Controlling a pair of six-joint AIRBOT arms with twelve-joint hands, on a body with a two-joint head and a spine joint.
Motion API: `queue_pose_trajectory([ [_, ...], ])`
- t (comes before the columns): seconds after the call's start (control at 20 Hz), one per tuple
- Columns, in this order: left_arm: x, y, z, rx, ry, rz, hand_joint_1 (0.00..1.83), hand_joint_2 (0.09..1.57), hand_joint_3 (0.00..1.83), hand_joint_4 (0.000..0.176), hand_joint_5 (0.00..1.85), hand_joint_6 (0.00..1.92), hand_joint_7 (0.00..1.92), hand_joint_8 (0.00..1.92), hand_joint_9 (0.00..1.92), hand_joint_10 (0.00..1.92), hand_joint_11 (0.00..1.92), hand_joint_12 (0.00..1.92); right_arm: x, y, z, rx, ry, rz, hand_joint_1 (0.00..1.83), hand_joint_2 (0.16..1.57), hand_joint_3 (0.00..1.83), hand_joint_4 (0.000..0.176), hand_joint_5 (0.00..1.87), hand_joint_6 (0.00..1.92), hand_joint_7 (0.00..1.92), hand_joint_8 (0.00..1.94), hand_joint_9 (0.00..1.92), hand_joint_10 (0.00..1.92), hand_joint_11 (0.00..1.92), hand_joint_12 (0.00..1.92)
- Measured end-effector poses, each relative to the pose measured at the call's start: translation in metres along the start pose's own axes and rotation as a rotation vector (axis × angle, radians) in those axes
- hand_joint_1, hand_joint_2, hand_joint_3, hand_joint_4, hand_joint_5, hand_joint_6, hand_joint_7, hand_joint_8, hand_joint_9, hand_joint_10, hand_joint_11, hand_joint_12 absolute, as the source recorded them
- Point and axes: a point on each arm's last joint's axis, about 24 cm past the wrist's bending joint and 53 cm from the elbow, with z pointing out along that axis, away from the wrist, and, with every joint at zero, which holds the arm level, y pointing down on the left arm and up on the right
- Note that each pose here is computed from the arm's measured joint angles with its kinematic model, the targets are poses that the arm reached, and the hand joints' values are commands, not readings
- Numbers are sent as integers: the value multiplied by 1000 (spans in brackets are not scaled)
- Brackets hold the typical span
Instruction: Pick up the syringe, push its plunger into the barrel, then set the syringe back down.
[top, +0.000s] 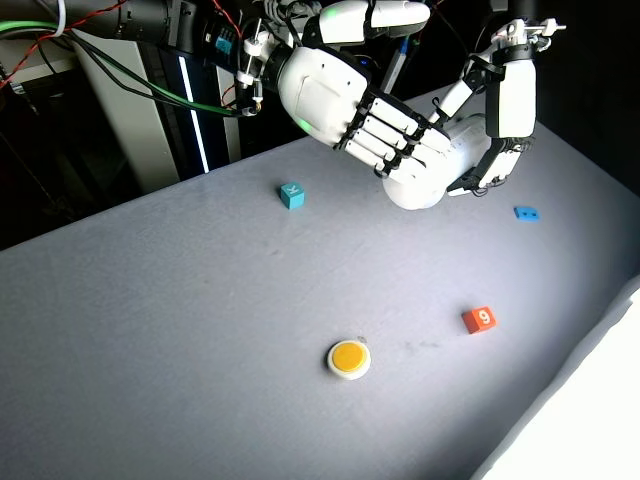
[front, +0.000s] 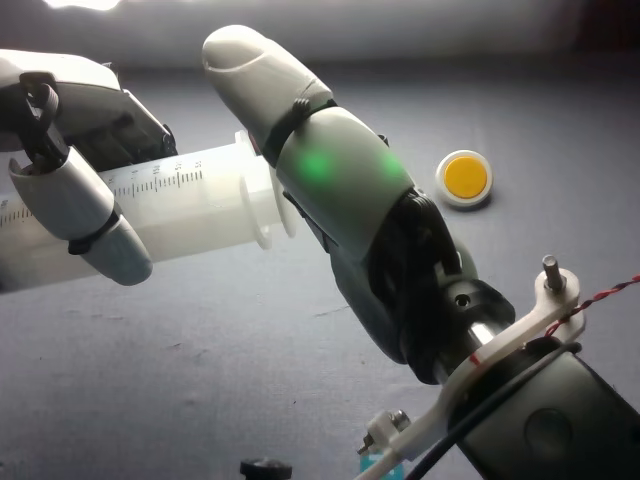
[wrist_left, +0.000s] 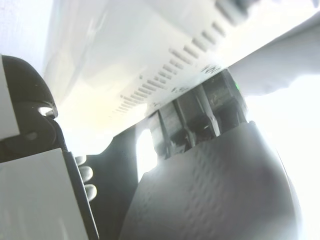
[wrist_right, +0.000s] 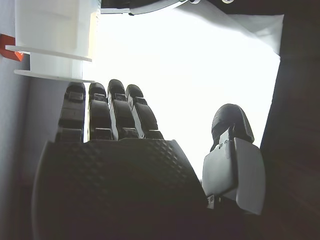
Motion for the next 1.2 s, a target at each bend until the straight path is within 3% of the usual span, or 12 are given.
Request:
queue_pose_trajectory([
  [0.2,0,-1,0,4,1,-7,1368,1118,0,0,874,1355,1073,760,881,1094,495,1335,-2,5,1,-3,11,-24,0,1053,6,0,0,0,0,0,0,0,0,0],
  [0.3,1,-5,0,20,3,-24,1362,1138,1,0,827,1401,1031,815,840,1142,489,1313,-6,13,-1,-9,20,-52,0,1057,5,0,12,5,0,0,0,0,0,0],
  [0.4,3,-12,0,49,9,-48,1365,1128,0,0,857,1414,1047,811,872,1059,509,1280,-14,31,-2,-26,31,-94,0,1053,2,0,0,0,0,0,0,0,0,0],
  [0.5,5,-20,1,76,13,-59,1367,1120,0,0,884,1363,1068,747,869,1098,517,1283,-19,49,-2,-40,42,-120,0,1054,2,0,0,0,0,0,0,0,0,0],
  [0.75,11,-35,0,127,28,-72,1361,1137,2,0,841,1446,1004,882,862,1082,524,1306,-33,99,-6,-93,40,-160,0,1056,3,0,0,0,0,0,0,0,0,0],
  [0.9,10,-35,1,130,10,-28,1364,1127,0,0,875,1389,1035,841,864,1083,517,1340,-60,137,-12,-170,-13,-221,0,1055,2,0,0,0,0,0,0,0,0,0],
  [1.0,10,-31,1,116,5,-7,1358,1148,3,0,817,1436,991,886,827,1151,506,1348,-74,154,-17,-209,-27,-306,0,1052,0,0,0,0,0,0,0,0,0,0],
  [1.05,12,-26,3,104,5,10,1362,1136,0,0,852,1401,1026,836,845,1138,502,1370,-82,157,-19,-208,-33,-359,0,1053,0,0,0,0,0,0,0,0,0,0],
  [1.2,24,-10,12,54,22,62,1363,1131,1,0,850,1421,1036,816,859,1105,521,1341,-116,155,-21,-145,-86,-416,0,1075,9,0,0,0,0,0,0,0,0,0],
])
